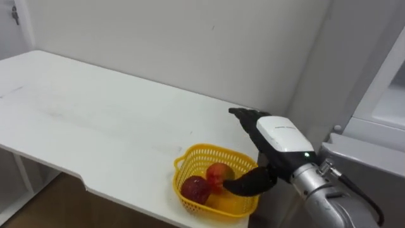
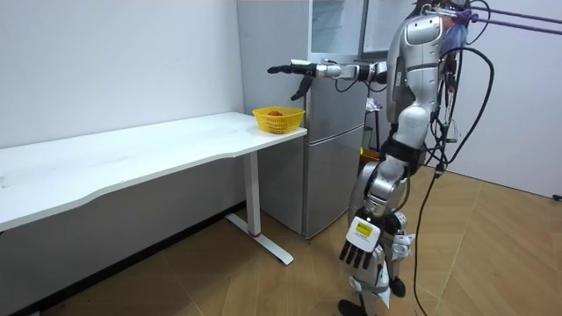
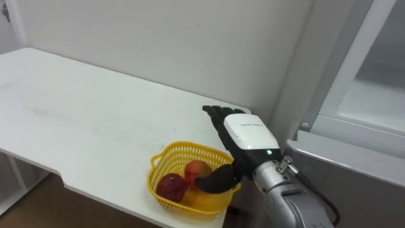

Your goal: Retrieve from the upper fridge

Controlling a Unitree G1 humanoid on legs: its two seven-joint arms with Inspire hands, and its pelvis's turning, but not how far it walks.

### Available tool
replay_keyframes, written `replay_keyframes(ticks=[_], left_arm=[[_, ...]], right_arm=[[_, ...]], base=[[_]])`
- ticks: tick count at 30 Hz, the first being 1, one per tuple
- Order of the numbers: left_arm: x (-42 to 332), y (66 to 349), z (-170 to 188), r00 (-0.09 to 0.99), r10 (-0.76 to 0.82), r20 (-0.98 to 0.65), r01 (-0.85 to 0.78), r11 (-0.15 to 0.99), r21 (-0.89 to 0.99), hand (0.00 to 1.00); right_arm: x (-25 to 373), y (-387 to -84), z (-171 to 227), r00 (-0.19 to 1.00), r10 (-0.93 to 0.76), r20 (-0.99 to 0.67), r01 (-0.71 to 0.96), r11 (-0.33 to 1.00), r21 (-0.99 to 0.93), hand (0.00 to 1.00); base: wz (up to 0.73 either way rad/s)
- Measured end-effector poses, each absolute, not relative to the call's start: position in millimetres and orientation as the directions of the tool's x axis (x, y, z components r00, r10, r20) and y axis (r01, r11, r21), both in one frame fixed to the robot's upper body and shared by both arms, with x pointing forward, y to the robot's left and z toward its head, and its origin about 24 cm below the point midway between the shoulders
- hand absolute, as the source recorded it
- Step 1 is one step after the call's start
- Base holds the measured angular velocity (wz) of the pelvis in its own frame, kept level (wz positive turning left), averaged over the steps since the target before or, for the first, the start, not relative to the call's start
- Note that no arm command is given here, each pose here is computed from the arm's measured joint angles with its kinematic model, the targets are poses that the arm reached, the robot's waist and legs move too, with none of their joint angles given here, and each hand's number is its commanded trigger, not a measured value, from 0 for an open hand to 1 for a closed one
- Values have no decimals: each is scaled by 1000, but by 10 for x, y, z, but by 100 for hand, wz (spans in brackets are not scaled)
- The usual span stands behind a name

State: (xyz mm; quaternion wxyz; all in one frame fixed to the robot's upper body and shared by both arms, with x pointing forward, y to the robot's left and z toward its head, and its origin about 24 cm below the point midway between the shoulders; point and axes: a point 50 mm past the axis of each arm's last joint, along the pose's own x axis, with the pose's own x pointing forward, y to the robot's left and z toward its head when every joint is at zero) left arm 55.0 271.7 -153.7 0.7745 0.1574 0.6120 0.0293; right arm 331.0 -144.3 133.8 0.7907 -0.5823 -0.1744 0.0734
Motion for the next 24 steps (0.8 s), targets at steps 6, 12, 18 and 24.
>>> replay_keyframes(ticks=[6, 12, 18, 24], left_arm=[[588, 2695, -1537, 270, 249, -930, 138, 946, 294, 0], [585, 2698, -1536, 282, 277, -919, 110, 942, 318, 0], [568, 2694, -1541, 284, 285, -916, 100, 941, 323, 0], [446, 2692, -1560, 261, 306, -916, 93, 936, 339, 0]], right_arm=[[3196, -1355, 1689, 870, 357, 341, 166, 439, -883, 0], [3090, -1368, 1970, 786, 333, 521, 278, 562, -779, 0], [2946, -1397, 2235, 686, 282, 671, 347, 683, -643, 0], [2796, -1549, 2278, 644, 201, 738, 354, 777, -521, 0]], base=[[-9], [-3], [-13], [-7]])
